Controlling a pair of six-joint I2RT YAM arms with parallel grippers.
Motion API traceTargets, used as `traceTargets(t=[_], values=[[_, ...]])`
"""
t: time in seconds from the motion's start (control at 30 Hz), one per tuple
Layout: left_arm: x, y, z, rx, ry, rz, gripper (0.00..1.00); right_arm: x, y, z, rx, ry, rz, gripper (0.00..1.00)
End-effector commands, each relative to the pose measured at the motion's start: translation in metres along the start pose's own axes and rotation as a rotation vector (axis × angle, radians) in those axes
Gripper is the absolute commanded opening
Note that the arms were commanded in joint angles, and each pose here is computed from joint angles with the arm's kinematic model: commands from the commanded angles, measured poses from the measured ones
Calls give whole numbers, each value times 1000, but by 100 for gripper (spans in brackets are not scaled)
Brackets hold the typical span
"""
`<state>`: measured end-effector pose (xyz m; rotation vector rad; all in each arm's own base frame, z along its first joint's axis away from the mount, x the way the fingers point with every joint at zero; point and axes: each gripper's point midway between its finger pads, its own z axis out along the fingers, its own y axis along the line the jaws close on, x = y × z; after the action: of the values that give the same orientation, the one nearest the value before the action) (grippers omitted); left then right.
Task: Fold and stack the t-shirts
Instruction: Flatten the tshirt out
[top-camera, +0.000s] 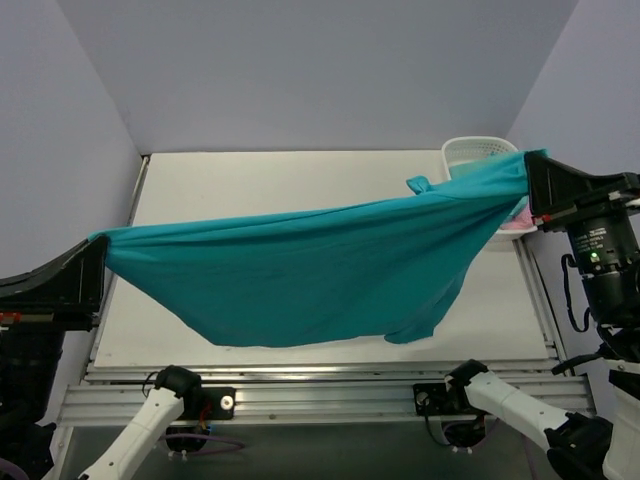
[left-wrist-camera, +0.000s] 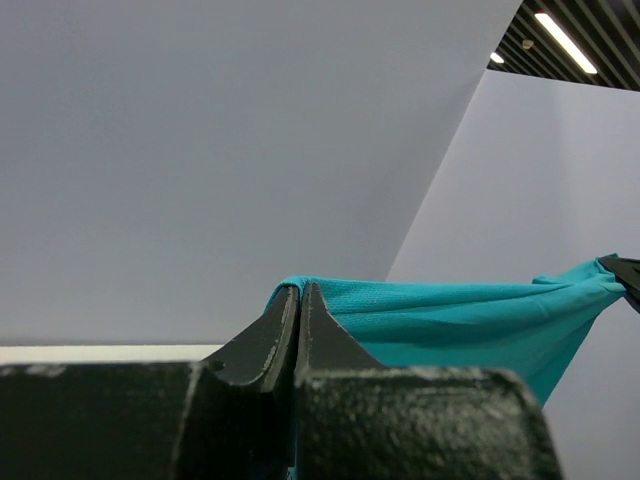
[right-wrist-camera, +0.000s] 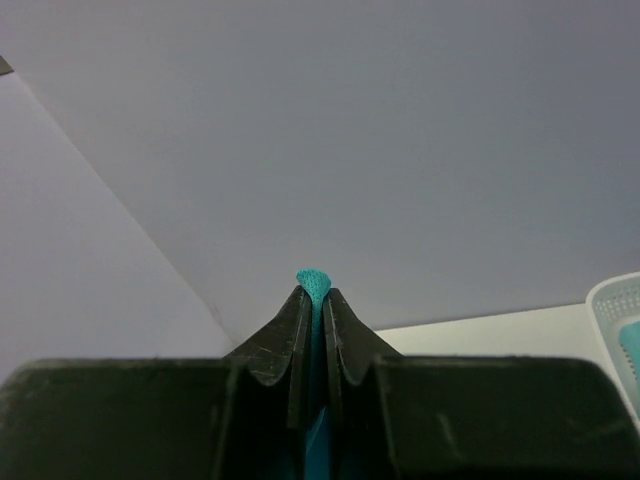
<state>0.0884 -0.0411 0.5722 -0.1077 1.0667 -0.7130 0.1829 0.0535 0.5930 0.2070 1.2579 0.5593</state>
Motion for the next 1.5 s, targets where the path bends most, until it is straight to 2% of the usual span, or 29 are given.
traceTargets(t=[0.0, 0.17, 0.27, 0.3, 0.43, 0.5, 0.57, 0.7, 0.8, 0.97, 1.0, 1.03, 1.13, 1.2, 1.27, 1.3, 1.33, 1.47], values=[[-20, -19, -11, 67, -60, -10, 2, -46, 7, -33, -46, -133, 53, 0], [-20, -24, -10, 60, -70, 16, 2, -46, -4, -29, 26, -157, 2, 0], [-23, -47, -10, 162, -91, 39, 2, -59, 13, -35, -44, -198, -8, 0], [-25, -52, -11, 183, -97, 48, 2, -60, 27, -39, -117, -192, -4, 0], [-49, -78, -36, 266, -169, 80, 2, -78, 61, -64, -283, -236, -16, 0], [-61, -90, -58, 298, -216, 91, 2, -88, 70, -82, -312, -278, -23, 0], [-72, -104, -80, 343, -255, 98, 2, -99, 73, -96, -308, -326, -23, 0], [-83, -115, -96, 355, -293, 117, 2, -118, 76, -108, -263, -399, -31, 0], [-75, -102, -76, 282, -272, 125, 2, -106, 60, -75, -184, -344, -10, 0], [-32, -57, -14, 170, -151, 86, 2, -33, 2, 22, -34, -158, 39, 0], [-16, -37, 5, 117, -121, 75, 2, -27, -8, 35, -2, -164, 43, 0], [-7, -27, 15, 91, -103, 67, 2, 3, -31, 60, 52, -100, 48, 0], [35, 15, 55, 2, -29, 34, 2, 44, -65, 100, 132, -39, 53, 0], [61, 42, 84, -50, 2, 20, 2, 80, -82, 121, 140, 18, 62, 0], [102, 74, 102, -97, 63, 4, 2, 124, -109, 139, 185, 90, 69, 0], [103, 77, 114, -76, 22, 9, 2, 132, -114, 147, 185, 82, 72, 0], [142, 105, 124, -120, 79, 1, 2, 153, -130, 156, 222, 108, 76, 0], [198, 157, 149, -190, 111, 23, 2, 225, -171, 181, 290, 183, 91, 0]])
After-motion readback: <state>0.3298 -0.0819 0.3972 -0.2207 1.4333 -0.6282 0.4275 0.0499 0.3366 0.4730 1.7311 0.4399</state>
